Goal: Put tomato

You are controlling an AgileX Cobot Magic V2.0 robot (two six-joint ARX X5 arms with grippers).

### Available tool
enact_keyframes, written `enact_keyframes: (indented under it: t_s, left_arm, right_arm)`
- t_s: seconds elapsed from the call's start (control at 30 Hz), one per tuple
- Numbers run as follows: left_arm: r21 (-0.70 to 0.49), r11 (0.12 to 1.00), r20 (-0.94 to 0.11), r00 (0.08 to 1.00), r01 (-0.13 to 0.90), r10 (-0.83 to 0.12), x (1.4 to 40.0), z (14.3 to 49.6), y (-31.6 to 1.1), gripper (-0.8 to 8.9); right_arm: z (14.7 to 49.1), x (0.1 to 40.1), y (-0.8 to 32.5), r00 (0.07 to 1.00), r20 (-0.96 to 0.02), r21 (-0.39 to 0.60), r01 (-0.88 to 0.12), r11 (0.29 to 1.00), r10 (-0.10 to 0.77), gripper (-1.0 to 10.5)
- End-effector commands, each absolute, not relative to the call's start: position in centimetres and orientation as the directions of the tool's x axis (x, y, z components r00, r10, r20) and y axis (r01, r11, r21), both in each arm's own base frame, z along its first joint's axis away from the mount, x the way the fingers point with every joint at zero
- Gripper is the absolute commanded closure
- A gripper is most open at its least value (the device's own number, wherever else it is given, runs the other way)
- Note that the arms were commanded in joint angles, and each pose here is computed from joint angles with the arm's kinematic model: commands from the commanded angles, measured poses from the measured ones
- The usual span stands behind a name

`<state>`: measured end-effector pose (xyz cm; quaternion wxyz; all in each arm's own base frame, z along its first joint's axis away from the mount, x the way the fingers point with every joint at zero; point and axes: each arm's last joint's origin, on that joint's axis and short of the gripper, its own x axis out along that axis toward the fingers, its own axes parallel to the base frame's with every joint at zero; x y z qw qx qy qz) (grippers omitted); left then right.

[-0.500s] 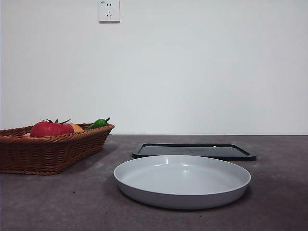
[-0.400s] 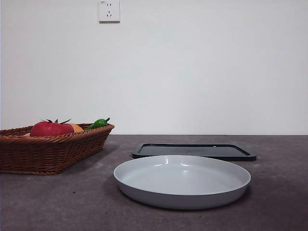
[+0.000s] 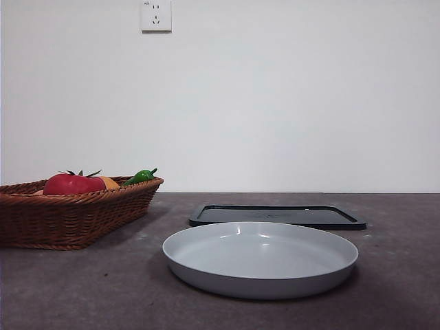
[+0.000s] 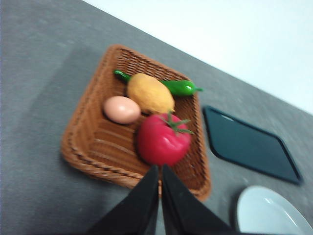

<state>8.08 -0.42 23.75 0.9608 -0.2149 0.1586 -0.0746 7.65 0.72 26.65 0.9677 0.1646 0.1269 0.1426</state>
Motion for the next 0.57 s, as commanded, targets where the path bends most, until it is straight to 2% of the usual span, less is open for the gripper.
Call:
enact_keyframes:
  t_s: [0.03, 0.4, 0.57]
  left_arm:
    - [-0.365, 0.920, -0.295, 0.919, 0.143, -0.260, 8.1, 25.6, -0.6, 8.04]
    - [-0.349, 0.880, -0.455, 0.763, 0.321, -0.459, 9.5, 30.6, -1.3, 8.04]
    - [-0.366, 0.843, -0.490, 0.688, 0.395, -0.535, 10.0, 32.1, -1.8, 8.04]
  right_arm:
    - [28.3, 8.0, 0.9, 0.892, -0.252, 0.316, -0.291, 0.903, 0.375, 9.4]
    - [33.8, 10.4, 2.1, 0.687, -0.445, 0.354, -0.455, 0.817, 0.575, 9.4]
    - [34.9, 11.1, 3.0, 0.591, -0.512, 0.355, -0.515, 0.780, 0.623, 9.4]
